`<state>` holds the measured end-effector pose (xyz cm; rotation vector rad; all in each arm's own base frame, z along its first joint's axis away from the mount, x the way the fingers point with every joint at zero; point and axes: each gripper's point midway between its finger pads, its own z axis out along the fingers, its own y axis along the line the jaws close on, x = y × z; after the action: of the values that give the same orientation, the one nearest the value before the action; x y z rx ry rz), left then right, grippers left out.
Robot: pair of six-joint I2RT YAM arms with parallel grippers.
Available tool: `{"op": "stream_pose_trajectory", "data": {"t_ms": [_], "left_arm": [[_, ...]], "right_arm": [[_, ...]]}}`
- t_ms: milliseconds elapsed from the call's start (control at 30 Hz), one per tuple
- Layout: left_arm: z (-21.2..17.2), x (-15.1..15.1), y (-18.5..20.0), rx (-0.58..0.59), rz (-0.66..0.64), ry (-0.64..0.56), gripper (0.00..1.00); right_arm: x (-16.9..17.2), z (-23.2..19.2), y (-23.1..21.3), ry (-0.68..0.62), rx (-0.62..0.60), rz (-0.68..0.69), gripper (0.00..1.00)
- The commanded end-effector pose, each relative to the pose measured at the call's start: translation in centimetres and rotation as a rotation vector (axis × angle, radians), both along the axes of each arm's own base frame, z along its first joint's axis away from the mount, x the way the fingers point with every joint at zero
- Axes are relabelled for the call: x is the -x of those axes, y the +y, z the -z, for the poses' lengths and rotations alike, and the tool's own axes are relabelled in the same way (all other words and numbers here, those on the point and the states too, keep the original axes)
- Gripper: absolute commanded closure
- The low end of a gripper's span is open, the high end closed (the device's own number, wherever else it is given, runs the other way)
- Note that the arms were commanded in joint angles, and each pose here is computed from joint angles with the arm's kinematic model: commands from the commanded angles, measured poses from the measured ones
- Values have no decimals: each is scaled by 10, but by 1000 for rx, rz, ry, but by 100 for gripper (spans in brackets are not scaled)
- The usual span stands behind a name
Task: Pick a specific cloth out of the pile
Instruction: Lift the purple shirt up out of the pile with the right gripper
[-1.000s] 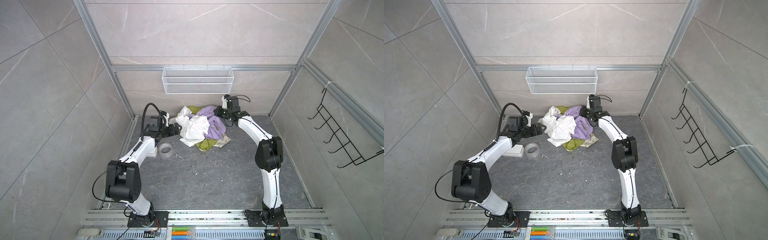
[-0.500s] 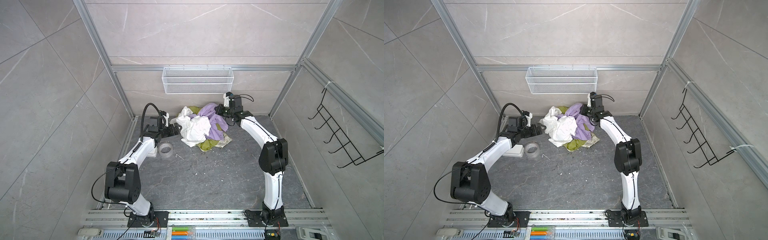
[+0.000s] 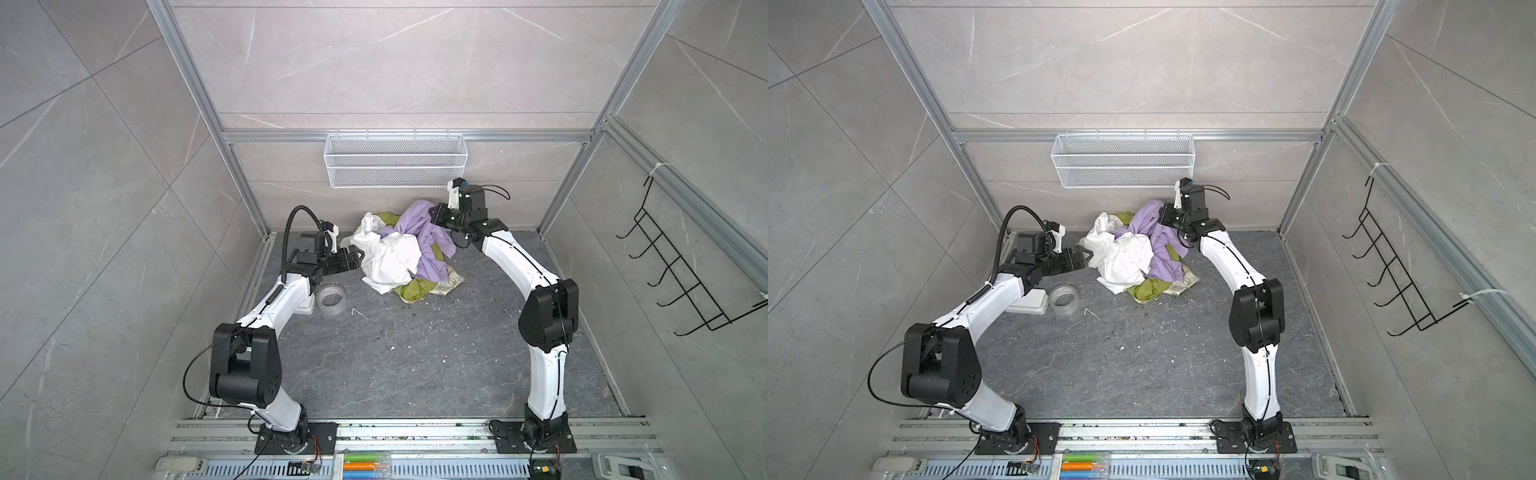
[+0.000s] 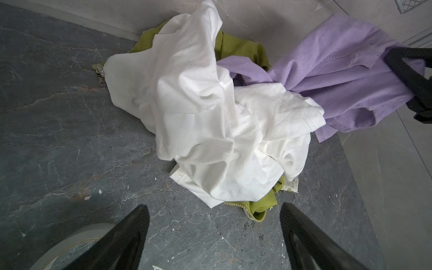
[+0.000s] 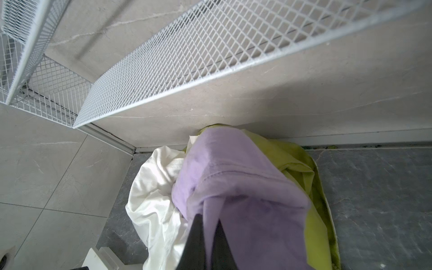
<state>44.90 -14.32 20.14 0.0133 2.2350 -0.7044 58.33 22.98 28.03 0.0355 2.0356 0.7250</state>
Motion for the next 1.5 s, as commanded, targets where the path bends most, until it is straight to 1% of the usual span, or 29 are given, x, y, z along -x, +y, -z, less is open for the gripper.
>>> {"op": "stream_pose_trajectory", "data": {"t_ms": [0, 367, 567, 933, 1267, 1467], "left_arm": [[-13, -6, -6, 13, 21, -45, 9], [5, -9, -9, 17, 22, -11, 10], [9, -9, -8, 15, 21, -5, 10], [10, -9, -9, 14, 22, -6, 9], [11, -8, -10, 11, 25, -4, 9], [13, -8, -11, 12, 25, 1, 10]], "right_arm": [[7, -72, -7, -162, -16, 20, 100], [12, -102, -17, -228, 9, 51, 100], [16, -119, -22, -272, 20, 68, 100], [27, -138, -32, -322, 55, 94, 100], [36, -150, -54, -349, 109, 144, 100], [40, -158, -70, -364, 110, 173, 100]]}}
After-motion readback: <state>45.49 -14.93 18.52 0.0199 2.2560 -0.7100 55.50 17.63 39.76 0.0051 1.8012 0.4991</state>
